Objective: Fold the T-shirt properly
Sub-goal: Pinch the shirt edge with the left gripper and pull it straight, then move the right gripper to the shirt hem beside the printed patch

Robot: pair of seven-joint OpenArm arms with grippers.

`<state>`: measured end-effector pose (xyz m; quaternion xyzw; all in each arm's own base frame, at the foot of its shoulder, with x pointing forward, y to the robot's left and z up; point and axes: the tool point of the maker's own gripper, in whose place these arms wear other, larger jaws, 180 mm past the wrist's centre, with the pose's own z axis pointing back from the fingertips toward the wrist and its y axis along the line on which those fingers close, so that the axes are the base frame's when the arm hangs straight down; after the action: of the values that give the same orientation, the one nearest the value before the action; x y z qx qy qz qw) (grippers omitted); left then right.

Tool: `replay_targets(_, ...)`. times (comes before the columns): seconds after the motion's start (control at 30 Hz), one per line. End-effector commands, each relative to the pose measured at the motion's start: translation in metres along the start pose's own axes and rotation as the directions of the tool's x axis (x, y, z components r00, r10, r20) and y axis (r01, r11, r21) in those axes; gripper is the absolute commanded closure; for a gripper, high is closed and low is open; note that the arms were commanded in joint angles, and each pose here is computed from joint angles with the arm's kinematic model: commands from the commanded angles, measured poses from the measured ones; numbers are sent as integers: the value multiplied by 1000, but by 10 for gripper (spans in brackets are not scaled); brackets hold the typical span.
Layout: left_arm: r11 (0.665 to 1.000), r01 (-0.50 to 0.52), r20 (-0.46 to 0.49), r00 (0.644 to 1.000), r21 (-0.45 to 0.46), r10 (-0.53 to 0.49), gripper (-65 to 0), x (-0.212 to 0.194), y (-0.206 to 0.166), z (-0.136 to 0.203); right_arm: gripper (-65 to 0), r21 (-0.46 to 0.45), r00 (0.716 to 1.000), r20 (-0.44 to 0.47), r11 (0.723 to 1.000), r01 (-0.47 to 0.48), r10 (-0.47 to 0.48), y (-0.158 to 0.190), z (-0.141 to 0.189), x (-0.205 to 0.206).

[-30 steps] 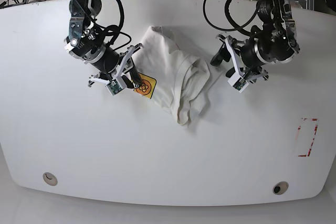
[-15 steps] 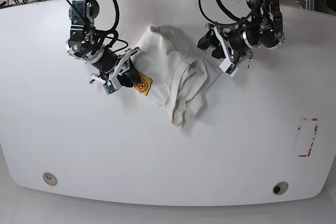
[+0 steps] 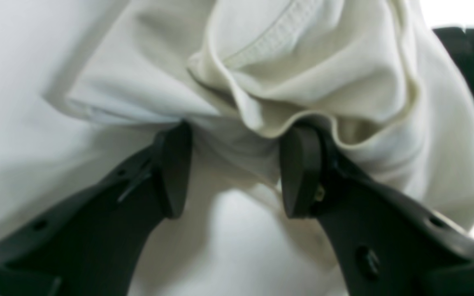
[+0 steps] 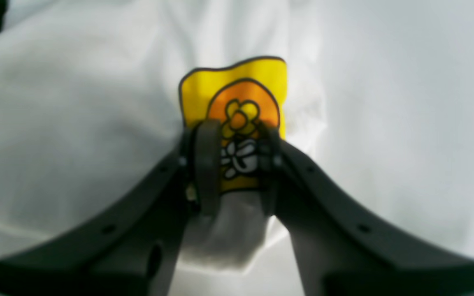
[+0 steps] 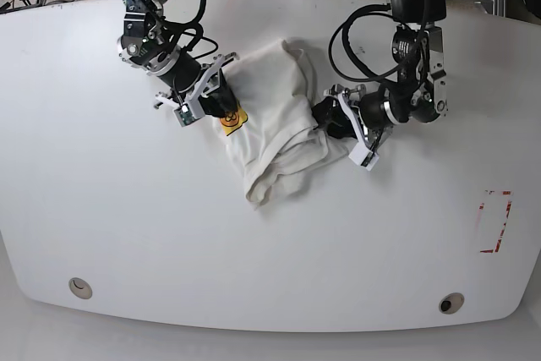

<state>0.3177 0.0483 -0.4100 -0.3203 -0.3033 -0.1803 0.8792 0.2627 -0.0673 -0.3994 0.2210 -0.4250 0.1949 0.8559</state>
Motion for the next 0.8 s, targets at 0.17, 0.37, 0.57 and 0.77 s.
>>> replay_targets(0.17, 1000, 15, 54, 998, 15, -16, -325, 48, 19, -5, -146, 38, 999, 12, 998, 50, -51, 27, 0, -7)
replay_targets(0.37, 999, 36, 66, 997, 18, -37, -325, 69, 22, -3, -146, 47, 997, 23, 997, 69, -70, 34, -1, -6)
replay_targets(0.57, 991, 106, 36, 993, 83, -109, -325, 78, 36, 21, -151, 30, 999, 51, 1000, 6, -8, 36, 9, 18)
replay_targets(0.77, 960, 224, 63, 970, 166, -237, -325, 105, 36, 53, -152, -14, 994, 58, 995, -94, 94, 33, 26, 50)
